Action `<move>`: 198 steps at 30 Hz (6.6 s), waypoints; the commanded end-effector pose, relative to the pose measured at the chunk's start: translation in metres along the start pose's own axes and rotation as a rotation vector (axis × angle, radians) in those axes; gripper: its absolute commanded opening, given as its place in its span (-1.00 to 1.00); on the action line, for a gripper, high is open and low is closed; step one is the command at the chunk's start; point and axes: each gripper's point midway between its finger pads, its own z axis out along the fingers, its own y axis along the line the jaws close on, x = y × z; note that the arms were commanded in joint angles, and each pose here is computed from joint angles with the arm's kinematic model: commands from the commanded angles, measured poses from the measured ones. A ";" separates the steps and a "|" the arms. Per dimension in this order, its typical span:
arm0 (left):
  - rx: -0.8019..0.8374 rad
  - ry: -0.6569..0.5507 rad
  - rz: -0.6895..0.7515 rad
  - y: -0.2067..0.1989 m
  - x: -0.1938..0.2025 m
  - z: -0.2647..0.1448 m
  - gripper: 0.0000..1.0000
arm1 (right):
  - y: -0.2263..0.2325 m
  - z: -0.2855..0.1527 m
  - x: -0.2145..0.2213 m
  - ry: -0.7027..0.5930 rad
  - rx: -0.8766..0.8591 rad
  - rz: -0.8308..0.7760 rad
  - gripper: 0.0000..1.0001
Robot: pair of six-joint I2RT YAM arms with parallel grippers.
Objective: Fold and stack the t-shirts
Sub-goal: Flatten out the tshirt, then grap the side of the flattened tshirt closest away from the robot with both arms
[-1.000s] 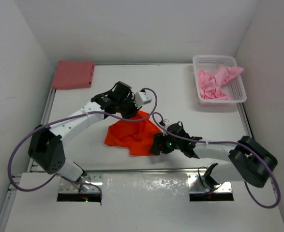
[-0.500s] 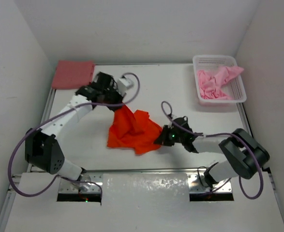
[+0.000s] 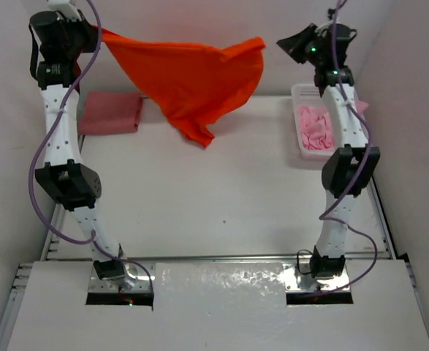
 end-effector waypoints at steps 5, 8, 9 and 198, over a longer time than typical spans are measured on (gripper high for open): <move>0.102 -0.207 0.031 -0.028 -0.063 -0.035 -1.00 | 0.090 -0.111 -0.096 -0.288 -0.181 -0.098 -1.00; 0.202 -0.164 0.069 -0.051 -0.038 -0.064 -1.00 | 0.089 -0.128 -0.059 -0.228 -0.193 -0.108 -1.00; 0.259 -0.093 0.051 -0.059 -0.003 -0.067 -1.00 | 0.065 -0.125 -0.030 -0.171 -0.145 -0.111 -1.00; 0.451 0.712 0.824 -0.023 0.366 -0.142 0.54 | -0.156 -0.206 0.323 0.583 0.457 -0.324 -1.00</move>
